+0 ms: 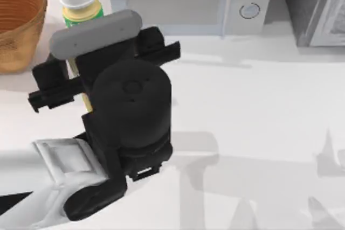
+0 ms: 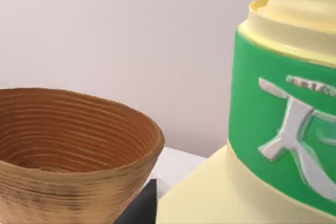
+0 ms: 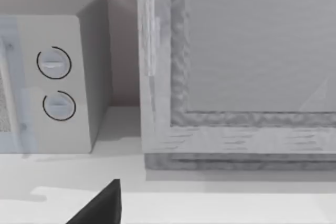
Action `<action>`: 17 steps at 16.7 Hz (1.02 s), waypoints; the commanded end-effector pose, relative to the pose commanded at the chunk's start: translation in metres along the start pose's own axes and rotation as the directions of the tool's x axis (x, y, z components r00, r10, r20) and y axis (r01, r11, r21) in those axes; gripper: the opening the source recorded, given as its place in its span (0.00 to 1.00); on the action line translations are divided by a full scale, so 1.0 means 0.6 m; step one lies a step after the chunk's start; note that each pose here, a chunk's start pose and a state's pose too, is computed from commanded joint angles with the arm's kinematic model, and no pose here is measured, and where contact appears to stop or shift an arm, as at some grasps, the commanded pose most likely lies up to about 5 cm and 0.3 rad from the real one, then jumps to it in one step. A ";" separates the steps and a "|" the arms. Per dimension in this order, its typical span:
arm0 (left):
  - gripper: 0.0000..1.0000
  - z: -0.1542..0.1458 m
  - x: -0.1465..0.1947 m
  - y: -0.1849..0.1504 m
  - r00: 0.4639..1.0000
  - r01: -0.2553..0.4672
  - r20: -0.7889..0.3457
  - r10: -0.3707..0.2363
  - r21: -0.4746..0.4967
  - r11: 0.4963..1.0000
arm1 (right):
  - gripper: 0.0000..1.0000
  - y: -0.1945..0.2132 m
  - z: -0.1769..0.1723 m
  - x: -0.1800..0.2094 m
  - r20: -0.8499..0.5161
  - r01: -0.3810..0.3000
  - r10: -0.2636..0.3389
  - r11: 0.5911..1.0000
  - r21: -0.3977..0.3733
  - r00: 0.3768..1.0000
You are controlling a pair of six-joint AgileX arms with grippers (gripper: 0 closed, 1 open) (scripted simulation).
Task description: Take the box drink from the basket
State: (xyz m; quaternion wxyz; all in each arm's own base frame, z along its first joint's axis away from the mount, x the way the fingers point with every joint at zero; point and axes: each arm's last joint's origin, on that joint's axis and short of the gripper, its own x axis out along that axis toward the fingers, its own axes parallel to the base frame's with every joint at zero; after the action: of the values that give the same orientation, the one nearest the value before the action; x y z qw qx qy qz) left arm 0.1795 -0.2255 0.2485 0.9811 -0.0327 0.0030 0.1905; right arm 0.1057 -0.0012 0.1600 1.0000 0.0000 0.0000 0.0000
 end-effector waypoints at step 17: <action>0.00 -0.139 -0.111 -0.167 1.000 -0.008 0.011 0.007 0.095 0.995 | 1.00 0.000 0.000 0.000 0.000 0.000 0.000 1.000 0.000 1.000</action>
State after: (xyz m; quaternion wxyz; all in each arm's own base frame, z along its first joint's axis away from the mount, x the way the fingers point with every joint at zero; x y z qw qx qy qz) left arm 0.1560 -0.3486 0.1726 0.9809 0.0149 0.0068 0.1941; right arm 0.1057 -0.0012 0.1600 1.0000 0.0000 0.0000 0.0000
